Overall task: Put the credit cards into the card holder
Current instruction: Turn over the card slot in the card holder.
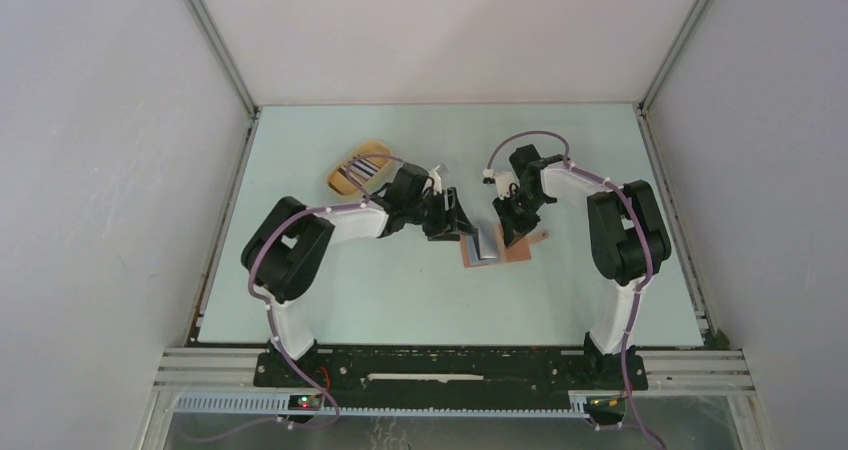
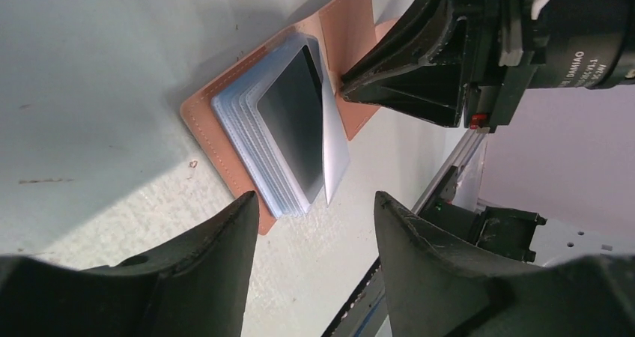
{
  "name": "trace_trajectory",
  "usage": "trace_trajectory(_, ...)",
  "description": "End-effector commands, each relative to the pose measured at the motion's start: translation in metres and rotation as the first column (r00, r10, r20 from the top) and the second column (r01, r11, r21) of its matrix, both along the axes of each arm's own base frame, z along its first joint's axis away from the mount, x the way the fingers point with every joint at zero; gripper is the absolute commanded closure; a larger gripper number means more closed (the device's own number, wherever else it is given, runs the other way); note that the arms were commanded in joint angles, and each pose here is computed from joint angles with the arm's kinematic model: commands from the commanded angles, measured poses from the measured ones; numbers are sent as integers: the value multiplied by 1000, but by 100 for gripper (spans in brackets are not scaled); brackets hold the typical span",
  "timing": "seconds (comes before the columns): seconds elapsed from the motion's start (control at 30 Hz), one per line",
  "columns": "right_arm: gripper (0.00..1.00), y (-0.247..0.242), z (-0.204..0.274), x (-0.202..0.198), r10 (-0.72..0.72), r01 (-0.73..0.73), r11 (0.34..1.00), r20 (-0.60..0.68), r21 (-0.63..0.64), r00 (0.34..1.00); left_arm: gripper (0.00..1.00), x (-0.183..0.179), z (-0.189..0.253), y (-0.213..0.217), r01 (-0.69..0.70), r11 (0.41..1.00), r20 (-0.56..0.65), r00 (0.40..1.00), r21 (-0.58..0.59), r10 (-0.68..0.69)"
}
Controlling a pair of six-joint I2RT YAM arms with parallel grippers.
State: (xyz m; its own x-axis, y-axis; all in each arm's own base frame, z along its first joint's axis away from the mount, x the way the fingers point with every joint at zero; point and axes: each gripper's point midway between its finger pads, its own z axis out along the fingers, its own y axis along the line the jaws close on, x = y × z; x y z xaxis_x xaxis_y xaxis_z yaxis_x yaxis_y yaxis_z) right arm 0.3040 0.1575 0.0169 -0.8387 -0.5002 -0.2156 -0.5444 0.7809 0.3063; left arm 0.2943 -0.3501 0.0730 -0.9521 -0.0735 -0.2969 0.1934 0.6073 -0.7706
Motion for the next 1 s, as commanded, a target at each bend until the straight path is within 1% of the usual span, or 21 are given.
trace_trajectory(0.0, 79, 4, -4, 2, -3, 3, 1000, -14, 2, 1000, 37, 3, 15, -18, 39, 997, -30, 999, -73, -41)
trace_trajectory(0.17, 79, 6, -3, 1, -6, 6, 1000, -23, 16, 1000, 37, 0, 7, -21, 41, 996, -64, 997, -83, -46)
trace_trajectory(0.37, 79, 7, -4, 1, -12, 12, 1000, -35, 15, 999, 38, -3, 4, -24, 42, 995, -77, 996, -86, -49)
trace_trajectory(0.67, 78, 16, -2, -3, -27, 31, 998, -77, 49, 997, 40, 0, 2, -27, 18, 995, -96, 995, -98, -27)
trace_trajectory(0.97, 77, 19, -2, -4, -38, 44, 997, -93, 63, 995, 41, 0, -7, -29, 9, 995, -136, 991, -97, -22)
